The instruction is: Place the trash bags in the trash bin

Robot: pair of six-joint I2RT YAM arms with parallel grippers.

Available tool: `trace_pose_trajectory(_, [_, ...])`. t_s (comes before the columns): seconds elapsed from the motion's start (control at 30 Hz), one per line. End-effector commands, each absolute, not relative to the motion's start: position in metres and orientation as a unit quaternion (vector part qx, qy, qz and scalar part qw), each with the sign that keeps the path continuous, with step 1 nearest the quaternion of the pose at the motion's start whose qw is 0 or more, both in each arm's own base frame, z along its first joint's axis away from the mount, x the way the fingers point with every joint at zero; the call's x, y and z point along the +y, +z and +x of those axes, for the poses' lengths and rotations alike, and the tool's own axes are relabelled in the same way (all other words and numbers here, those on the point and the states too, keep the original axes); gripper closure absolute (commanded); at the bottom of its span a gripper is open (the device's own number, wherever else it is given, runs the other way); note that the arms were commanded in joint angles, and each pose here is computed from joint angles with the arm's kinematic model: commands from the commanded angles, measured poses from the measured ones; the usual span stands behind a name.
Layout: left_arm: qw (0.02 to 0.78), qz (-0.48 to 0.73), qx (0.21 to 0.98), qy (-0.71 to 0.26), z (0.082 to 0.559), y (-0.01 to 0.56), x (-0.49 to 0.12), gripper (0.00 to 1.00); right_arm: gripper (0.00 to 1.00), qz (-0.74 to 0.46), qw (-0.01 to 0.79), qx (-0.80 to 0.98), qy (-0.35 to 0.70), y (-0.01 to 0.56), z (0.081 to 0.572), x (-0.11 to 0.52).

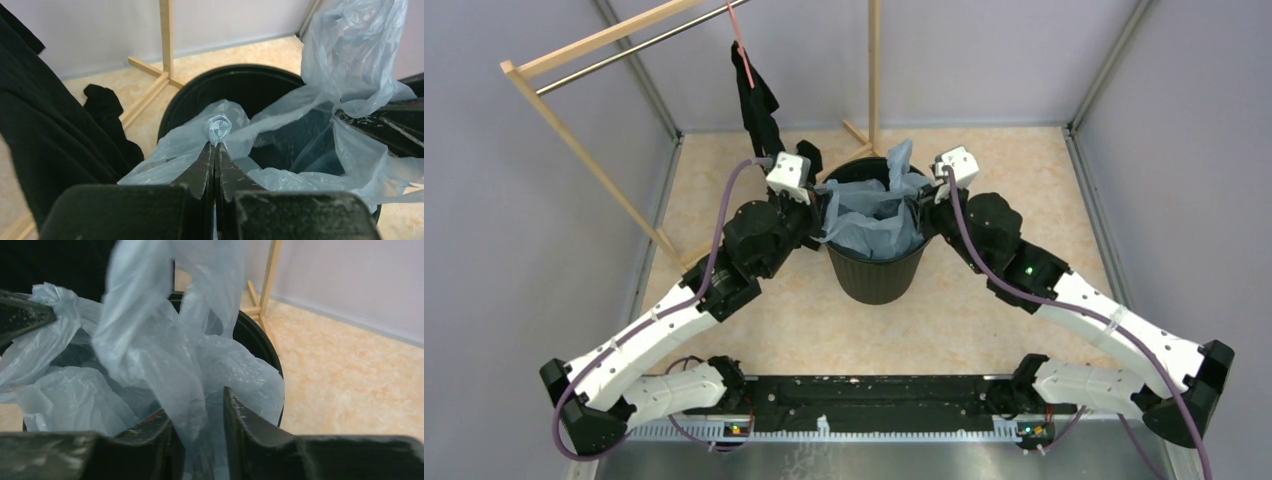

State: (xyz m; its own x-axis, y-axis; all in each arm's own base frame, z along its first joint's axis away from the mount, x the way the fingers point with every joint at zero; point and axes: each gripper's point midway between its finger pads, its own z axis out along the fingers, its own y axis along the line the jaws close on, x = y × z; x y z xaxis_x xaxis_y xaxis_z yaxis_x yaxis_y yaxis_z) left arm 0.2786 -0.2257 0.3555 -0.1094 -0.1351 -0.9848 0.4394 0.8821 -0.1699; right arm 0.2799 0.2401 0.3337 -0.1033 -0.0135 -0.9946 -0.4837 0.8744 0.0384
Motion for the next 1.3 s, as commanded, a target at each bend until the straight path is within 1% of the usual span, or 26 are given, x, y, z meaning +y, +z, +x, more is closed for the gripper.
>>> trace_pose_trajectory(0.0, [0.639,0.114,0.719,-0.249,0.269,0.343,-0.233,1.00,0.62,-0.152,0.663,0.714,0.167,0.351,0.273,0.216])
trace_pose_trajectory(0.1, [0.630,0.111,0.721,-0.266,0.264,0.338,-0.235,1.00,0.46,-0.141,0.660,0.722,0.152,0.356,0.267,0.200])
trace_pose_trajectory(0.2, [0.624,0.112,0.722,-0.278,0.260,0.335,-0.237,1.00,0.34,-0.125,0.658,0.730,0.139,0.360,0.261,0.184])
trace_pose_trajectory(0.33, [0.599,0.122,0.731,-0.304,0.254,0.326,-0.249,1.00,0.15,-0.106,0.643,0.746,0.139,0.349,0.255,0.176])
trace_pose_trajectory(0.47, [0.573,0.127,0.740,-0.329,0.250,0.314,-0.261,1.00,0.07,-0.085,0.613,0.763,0.183,0.327,0.253,0.193])
trace_pose_trajectory(0.57, [0.554,0.125,0.746,-0.347,0.247,0.307,-0.270,1.00,0.06,-0.055,0.597,0.779,0.184,0.310,0.258,0.195])
trace_pose_trajectory(0.63, [0.541,0.125,0.748,-0.363,0.244,0.301,-0.276,1.00,0.10,-0.038,0.594,0.782,0.188,0.303,0.260,0.194])
trace_pose_trajectory(0.7, [0.521,0.123,0.752,-0.385,0.240,0.294,-0.285,1.00,0.17,-0.032,0.594,0.778,0.200,0.299,0.260,0.194])
trace_pose_trajectory(0.8, [0.490,0.123,0.756,-0.417,0.234,0.283,-0.299,1.00,0.38,-0.023,0.597,0.774,0.212,0.297,0.261,0.189])
trace_pose_trajectory(0.9, [0.472,0.124,0.751,-0.444,0.231,0.284,-0.312,1.00,0.53,-0.022,0.605,0.772,0.193,0.301,0.263,0.177])
trace_pose_trajectory(0.97, [0.464,0.130,0.748,-0.456,0.230,0.287,-0.319,1.00,0.66,-0.023,0.613,0.772,0.169,0.306,0.265,0.166])
trace_pose_trajectory(1.1, [0.455,0.136,0.736,-0.483,0.227,0.300,-0.329,1.00,0.96,-0.029,0.629,0.767,0.123,0.317,0.265,0.144])
trace_pose_trajectory(1.13, [0.453,0.137,0.731,-0.492,0.225,0.304,-0.331,1.00,1.00,-0.031,0.634,0.765,0.114,0.320,0.264,0.139])
trace_pose_trajectory(1.27, [0.443,0.139,0.713,-0.525,0.218,0.318,-0.339,1.00,1.00,-0.040,0.645,0.758,0.084,0.327,0.261,0.122])
